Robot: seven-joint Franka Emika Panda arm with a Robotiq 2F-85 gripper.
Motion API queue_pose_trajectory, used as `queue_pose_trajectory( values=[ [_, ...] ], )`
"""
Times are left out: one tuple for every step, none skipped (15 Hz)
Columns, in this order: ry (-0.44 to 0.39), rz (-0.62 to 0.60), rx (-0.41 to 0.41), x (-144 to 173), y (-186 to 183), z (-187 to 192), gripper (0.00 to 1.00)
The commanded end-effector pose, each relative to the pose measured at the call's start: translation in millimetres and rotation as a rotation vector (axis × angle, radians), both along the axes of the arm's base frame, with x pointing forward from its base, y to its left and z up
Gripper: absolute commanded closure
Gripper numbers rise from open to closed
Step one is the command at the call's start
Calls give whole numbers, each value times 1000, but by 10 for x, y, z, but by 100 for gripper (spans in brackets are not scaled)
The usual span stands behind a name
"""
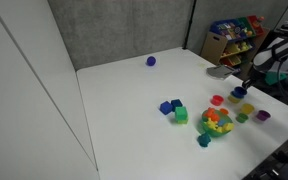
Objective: Put the blue cup into the other
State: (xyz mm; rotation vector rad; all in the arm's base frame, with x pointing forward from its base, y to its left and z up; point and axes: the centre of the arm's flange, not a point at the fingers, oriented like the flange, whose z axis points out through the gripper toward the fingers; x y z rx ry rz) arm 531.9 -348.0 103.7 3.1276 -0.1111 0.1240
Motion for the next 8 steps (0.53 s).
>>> queue_pose_trajectory(
  values=[
    [15,-11,26,15,-29,-47,96],
    [21,-11,33,6,-17,-58,96],
    [28,-11,40,-3,-8,-68,96],
    [37,-12,53,-11,4,-71,96],
    [45,-13,61,-18,18,-74,96],
    [54,-12,68,-25,32,-77,96],
    [64,-13,76,-33,47,-73,96],
    [72,-15,84,-43,59,-65,65]
  ],
)
